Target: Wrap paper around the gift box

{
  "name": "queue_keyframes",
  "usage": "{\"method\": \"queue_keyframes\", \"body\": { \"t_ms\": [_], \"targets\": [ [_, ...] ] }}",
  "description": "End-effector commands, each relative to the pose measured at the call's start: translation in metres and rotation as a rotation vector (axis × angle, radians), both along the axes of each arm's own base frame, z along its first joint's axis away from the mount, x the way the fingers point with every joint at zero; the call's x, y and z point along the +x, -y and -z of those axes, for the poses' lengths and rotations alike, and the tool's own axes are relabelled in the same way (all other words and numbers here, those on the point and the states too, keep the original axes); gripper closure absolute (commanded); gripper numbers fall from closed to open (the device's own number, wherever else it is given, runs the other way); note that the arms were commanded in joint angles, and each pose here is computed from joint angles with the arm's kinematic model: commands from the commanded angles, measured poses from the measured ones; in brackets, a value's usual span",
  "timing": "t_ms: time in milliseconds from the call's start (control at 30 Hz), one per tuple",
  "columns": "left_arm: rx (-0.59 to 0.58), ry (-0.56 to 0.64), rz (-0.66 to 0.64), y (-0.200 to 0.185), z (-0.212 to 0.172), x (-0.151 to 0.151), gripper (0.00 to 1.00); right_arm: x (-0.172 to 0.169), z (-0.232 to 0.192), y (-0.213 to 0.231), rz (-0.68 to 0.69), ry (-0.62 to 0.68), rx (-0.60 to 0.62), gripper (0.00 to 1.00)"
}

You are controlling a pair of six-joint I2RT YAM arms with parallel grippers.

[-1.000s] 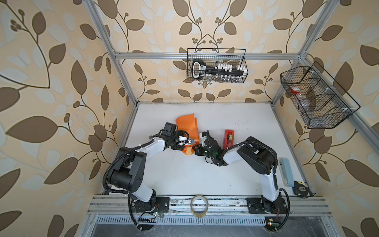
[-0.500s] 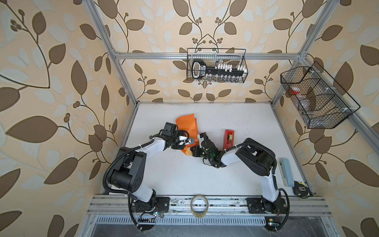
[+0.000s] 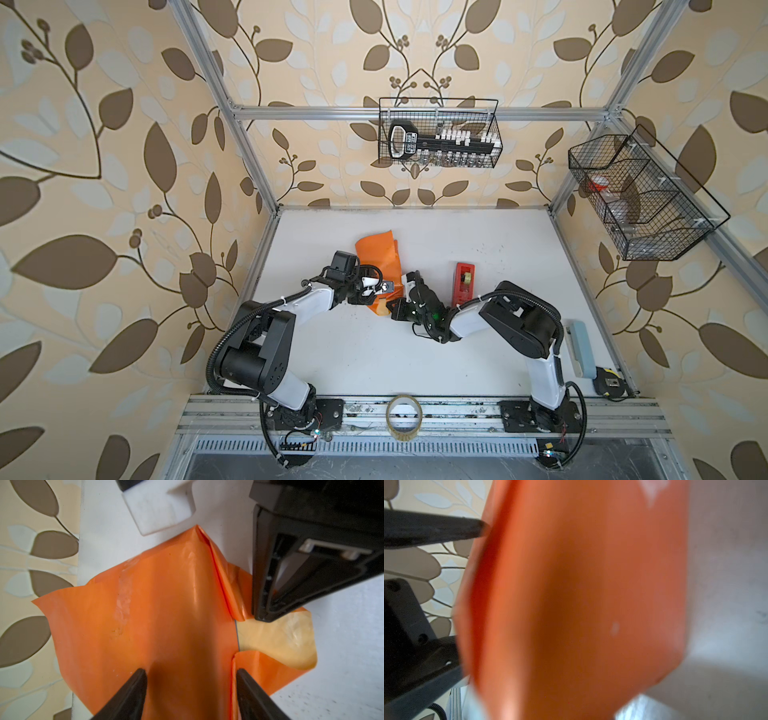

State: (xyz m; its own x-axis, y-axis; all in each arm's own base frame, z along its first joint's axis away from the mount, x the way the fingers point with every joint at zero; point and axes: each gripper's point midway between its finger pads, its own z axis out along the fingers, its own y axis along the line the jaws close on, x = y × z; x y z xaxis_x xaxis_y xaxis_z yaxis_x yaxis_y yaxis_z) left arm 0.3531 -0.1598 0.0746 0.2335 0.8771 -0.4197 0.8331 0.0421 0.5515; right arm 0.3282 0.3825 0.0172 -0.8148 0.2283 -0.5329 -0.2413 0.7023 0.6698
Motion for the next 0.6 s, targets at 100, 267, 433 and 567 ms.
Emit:
{"method": "queue_keyframes", "body": {
  "t_ms": [100,267,433,567],
  "targets": [
    [0.073,-0.188,-0.023,-0.014,0.031,-0.041,0.28,-0.046,0.076,0.041,-0.008,-0.246,-0.288,1.00],
    [0.070,-0.234,-0.024,-0.014,0.020,-0.048,0.25,-0.049,0.077,0.043,-0.014,-0.262,-0.282,1.00],
    [0.058,-0.218,-0.029,-0.011,0.025,-0.047,0.20,-0.047,0.071,0.036,-0.052,-0.233,-0.259,1.00],
    [0.054,-0.143,-0.060,-0.005,0.037,-0.037,0.19,-0.051,0.067,0.025,-0.093,-0.217,-0.226,1.00]
  ]
}}
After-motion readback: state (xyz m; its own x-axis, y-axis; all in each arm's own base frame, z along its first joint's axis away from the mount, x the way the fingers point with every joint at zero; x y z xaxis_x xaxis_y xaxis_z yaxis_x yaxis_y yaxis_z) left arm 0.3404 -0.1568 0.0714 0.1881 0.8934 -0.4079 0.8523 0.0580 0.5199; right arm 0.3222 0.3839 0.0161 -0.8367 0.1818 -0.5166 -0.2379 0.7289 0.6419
